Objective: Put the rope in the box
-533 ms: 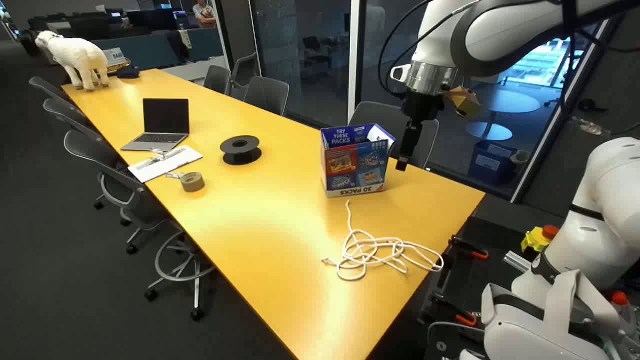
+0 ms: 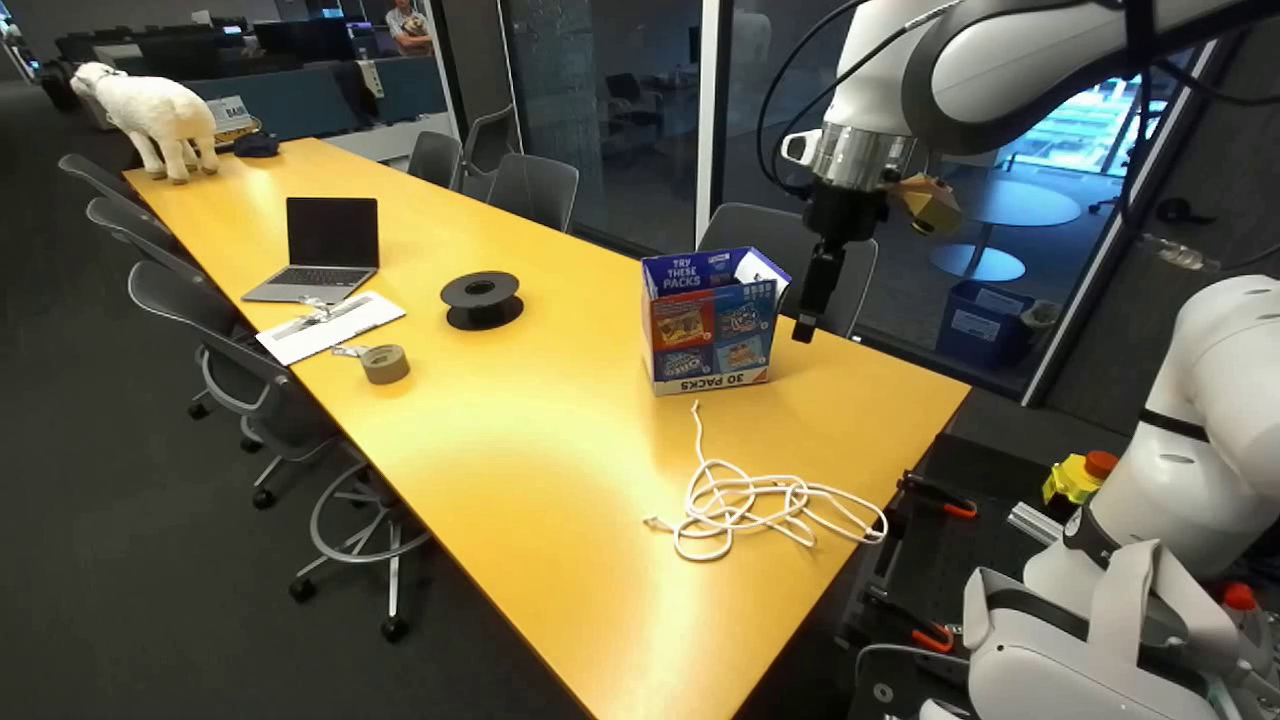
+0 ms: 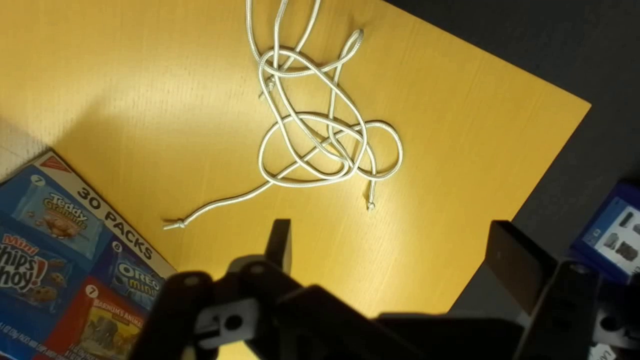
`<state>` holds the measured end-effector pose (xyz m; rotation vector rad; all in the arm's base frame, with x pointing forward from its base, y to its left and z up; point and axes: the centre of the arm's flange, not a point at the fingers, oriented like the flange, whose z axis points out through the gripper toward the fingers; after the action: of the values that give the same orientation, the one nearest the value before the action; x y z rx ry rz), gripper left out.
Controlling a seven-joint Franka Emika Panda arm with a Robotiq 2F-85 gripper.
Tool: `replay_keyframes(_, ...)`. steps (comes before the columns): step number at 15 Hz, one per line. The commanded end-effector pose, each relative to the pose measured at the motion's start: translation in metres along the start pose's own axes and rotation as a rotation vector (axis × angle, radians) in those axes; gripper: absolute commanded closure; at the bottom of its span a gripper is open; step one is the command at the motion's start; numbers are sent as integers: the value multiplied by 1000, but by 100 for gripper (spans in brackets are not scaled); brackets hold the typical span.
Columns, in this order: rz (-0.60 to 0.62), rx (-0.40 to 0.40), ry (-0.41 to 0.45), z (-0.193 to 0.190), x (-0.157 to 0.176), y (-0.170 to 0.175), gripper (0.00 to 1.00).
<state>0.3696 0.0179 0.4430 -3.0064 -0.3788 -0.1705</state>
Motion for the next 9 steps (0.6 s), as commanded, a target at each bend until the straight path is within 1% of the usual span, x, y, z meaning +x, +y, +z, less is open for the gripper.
replay_keyframes(1, -14, -15, 13, 23, -4, -12, 0)
replay_keyframes(4, -56, -41, -24, 68, -4, -32, 0)
replay_keyframes(6, -120, -43, -43, 104, -5, -50, 0)
replay_keyframes(8, -168, -57, -49, 136, -4, -65, 0)
replay_keyframes(9, -180, -63, -45, 150, 2, -70, 0)
